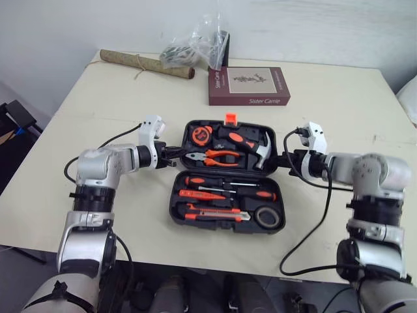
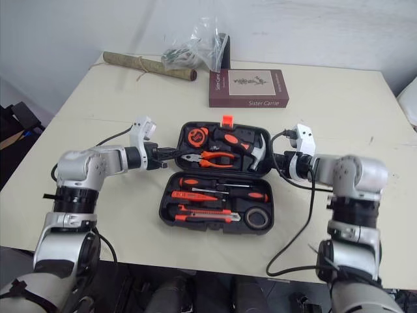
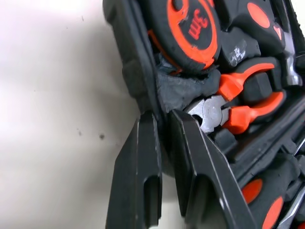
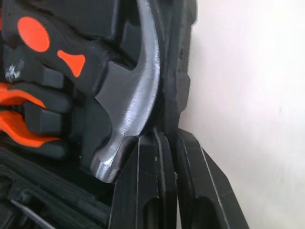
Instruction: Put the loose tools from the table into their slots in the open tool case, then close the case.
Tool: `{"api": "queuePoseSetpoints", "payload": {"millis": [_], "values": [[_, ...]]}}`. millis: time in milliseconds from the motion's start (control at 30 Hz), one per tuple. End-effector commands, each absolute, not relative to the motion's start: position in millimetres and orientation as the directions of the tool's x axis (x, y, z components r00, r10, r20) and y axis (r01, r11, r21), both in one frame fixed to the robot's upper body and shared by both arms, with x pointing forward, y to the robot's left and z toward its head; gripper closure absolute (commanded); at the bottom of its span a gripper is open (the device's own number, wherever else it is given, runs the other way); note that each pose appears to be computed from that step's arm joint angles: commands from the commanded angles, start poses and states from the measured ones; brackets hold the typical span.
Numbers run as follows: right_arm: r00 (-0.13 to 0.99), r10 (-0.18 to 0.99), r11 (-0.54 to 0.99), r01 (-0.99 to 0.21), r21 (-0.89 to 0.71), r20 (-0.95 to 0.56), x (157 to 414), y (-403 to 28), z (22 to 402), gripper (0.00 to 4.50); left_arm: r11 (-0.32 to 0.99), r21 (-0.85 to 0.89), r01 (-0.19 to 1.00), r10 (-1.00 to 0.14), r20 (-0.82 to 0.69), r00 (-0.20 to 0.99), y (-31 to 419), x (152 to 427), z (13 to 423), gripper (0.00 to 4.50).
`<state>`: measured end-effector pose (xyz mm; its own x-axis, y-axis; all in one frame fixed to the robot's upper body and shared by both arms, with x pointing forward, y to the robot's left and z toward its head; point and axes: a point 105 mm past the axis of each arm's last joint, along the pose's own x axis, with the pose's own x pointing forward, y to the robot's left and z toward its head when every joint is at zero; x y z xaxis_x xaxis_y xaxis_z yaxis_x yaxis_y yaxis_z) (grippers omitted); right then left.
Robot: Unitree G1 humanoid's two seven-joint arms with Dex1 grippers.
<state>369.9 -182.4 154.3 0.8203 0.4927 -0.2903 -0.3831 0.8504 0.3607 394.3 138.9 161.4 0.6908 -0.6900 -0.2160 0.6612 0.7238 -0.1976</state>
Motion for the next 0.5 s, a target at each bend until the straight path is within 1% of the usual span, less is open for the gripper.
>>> {"api": "queuePoseSetpoints", "payload": {"millis": [33, 100, 167, 233, 267, 333, 400, 467, 500], "values": [[0.787, 0.615, 0.784, -0.617, 0.066, 0.044, 349.2, -167.3, 206.6, 4.5, 0.729, 0.066, 0.681, -0.685, 0.056, 0.727, 149.9, 394.2, 204.4, 4.46], [0.788, 0.614, 0.789, -0.611, -0.068, 0.047, 342.2, -168.2, 199.7, 4.5, 0.744, 0.187, 0.642, -0.663, 0.086, 0.743, 159.5, 392.7, 203.2, 4.46], [0.791, 0.609, 0.784, -0.59, -0.193, 0.057, 337.3, -169.3, 195.0, 4.5, 0.731, 0.288, 0.618, -0.671, 0.14, 0.728, 161.3, 387.0, 206.5, 4.46], [0.78, 0.622, 0.745, -0.564, -0.355, 0.068, 331.1, -170.7, 189.4, 4.5, 0.706, 0.388, 0.593, -0.689, 0.179, 0.703, 160.0, 379.0, 207.4, 4.46], [0.765, 0.642, 0.696, -0.549, -0.462, 0.058, 326.2, -172.5, 182.8, 4.5, 0.663, 0.475, 0.579, -0.716, 0.175, 0.676, 157.5, 371.9, 204.4, 4.46], [0.742, 0.67, 0.606, -0.53, -0.593, 0.023, 319.0, -175.8, 169.3, 4.5, 0.574, 0.6, 0.557, -0.762, 0.144, 0.631, 152.6, 360.3, 195.0, 4.46], [0.734, 0.679, 0.549, -0.504, -0.667, 0.005, 315.1, -181.2, 158.9, 4.5, 0.521, 0.661, 0.54, -0.784, 0.12, 0.609, 151.8, 352.4, 184.9, 4.46], [0.736, 0.677, 0.492, -0.443, -0.749, 0.01, 311.4, -188.7, 151.0, 4.5, 0.491, 0.715, 0.498, -0.782, 0.11, 0.613, 157.0, 346.1, 176.3, 4.46], [0.743, 0.669, 0.45, -0.403, -0.797, 0.002, 310.1, -193.8, 145.9, 4.5, 0.455, 0.744, 0.489, -0.789, 0.083, 0.608, 159.6, 341.1, 168.9, 4.46]]}}
